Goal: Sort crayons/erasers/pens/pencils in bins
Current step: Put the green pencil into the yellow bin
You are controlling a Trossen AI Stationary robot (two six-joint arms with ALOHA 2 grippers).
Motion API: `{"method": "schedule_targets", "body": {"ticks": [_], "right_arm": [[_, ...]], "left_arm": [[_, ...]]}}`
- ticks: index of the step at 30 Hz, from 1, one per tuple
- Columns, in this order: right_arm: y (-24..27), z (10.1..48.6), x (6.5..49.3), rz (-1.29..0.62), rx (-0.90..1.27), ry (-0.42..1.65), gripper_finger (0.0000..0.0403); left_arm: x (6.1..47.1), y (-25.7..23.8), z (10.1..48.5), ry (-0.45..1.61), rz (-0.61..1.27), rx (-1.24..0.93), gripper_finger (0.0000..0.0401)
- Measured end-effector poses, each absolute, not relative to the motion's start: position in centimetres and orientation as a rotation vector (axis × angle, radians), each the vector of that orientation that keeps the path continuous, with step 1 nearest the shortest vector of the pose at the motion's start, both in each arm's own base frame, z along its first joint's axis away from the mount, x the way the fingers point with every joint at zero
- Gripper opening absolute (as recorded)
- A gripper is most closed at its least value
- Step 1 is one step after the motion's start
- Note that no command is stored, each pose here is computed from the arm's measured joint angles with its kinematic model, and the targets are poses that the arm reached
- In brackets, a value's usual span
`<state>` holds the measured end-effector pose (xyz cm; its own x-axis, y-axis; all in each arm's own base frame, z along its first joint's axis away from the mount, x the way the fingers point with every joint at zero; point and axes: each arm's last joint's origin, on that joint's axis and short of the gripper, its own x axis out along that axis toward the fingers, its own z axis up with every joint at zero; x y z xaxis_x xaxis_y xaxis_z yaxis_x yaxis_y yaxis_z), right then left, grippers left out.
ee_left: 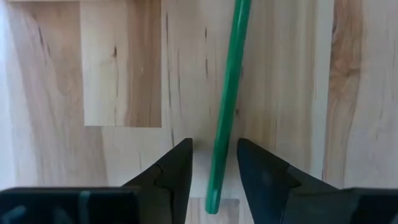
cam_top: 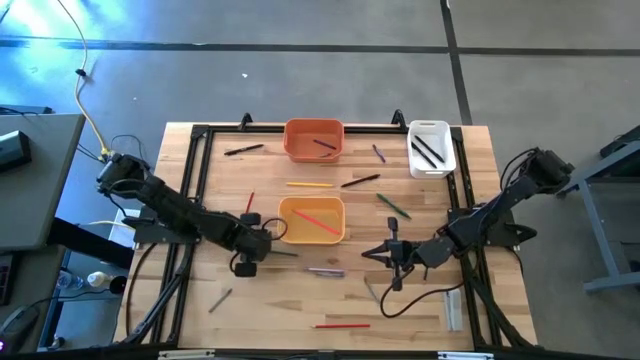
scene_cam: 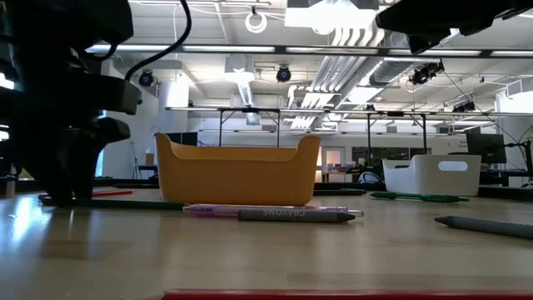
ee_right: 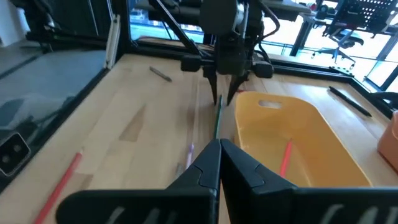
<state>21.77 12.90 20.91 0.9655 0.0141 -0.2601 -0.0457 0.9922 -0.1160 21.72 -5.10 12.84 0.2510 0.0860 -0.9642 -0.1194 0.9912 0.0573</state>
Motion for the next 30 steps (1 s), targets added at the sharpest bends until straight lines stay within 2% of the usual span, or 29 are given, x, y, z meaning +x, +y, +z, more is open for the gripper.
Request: {"method": "schedule_targets", "body": {"ticks": [5,13,18,22,30], "right_arm": [[12.9,20.8,21.8,0.022,-0.127,0.265,0.0],[12.8,20.6,22.0,0.015,-0.088,0.268,0.0],[13.0,19.3,23.4,0.015,-0.039,0.262,0.0005],[13.2,18.0,24.8,-0.008,-0.038,0.275,0.0037],[14.5,17.5,28.9,-0.016,-0.018,0.312,0.0147]], "left_arm": [[21.8,-4.9,12.4,1.343,0.131,-0.05,0.0101],[21.4,-6.4,12.3,1.348,0.093,-0.022,0.0011],[21.1,-7.8,12.2,1.302,0.093,0.034,0.0008],[21.1,-8.5,12.2,1.272,0.092,0.019,0.0003],[21.7,-9.5,12.3,1.199,0.026,-0.028,0.0001]]}}
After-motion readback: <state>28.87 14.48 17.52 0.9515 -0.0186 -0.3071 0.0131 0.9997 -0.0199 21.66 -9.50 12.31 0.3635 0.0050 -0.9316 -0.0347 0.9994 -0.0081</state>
